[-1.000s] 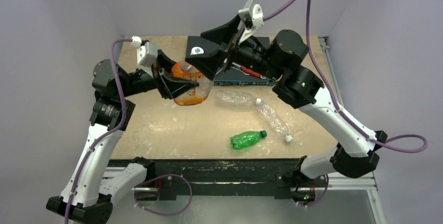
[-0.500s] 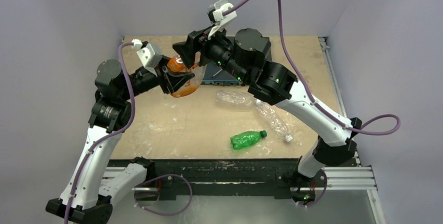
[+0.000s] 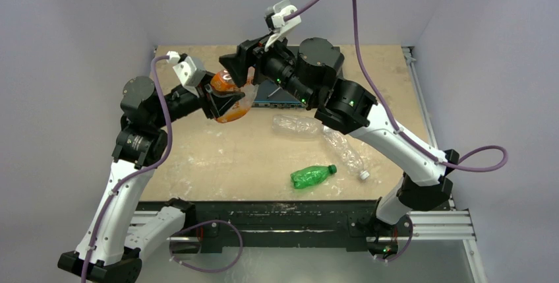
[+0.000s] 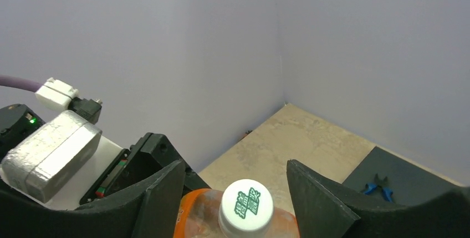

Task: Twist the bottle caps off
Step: Unscrew the bottle cap from the plastic bottle.

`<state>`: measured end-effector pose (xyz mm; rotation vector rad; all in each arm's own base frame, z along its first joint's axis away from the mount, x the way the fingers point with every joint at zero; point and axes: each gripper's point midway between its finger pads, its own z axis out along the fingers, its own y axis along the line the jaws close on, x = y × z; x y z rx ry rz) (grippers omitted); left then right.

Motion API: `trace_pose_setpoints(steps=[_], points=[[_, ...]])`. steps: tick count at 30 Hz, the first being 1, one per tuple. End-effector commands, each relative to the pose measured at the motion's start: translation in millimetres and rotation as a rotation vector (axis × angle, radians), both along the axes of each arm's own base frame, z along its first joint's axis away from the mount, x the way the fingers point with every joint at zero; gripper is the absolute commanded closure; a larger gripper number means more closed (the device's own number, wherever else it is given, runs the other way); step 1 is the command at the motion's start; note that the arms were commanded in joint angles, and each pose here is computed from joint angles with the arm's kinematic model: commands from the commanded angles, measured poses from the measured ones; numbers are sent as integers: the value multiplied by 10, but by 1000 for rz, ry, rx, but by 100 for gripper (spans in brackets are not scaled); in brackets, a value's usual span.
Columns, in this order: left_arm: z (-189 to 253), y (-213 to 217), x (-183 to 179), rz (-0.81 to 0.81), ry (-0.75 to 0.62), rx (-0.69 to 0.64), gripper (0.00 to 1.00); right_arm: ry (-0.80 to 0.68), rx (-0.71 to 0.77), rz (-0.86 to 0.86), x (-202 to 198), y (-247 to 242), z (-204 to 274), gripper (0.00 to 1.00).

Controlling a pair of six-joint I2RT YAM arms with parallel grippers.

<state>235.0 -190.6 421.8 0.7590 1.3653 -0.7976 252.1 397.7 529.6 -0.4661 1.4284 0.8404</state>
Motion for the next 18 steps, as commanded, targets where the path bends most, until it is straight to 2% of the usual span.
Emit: trace_pose_setpoints(steps=[1, 10, 17, 18], points=[[150, 38, -12, 19, -55, -20, 100, -3, 36, -20, -6, -74, 81, 30], [143, 36, -14, 18, -54, -22, 100, -6, 51, -6, -32, -70, 88, 65], [106, 20, -32, 4, -43, -23, 100, -18, 43, 35, -96, -49, 93, 100], [101, 13, -41, -3, -40, -24, 100, -25, 46, 50, -120, -53, 111, 100]])
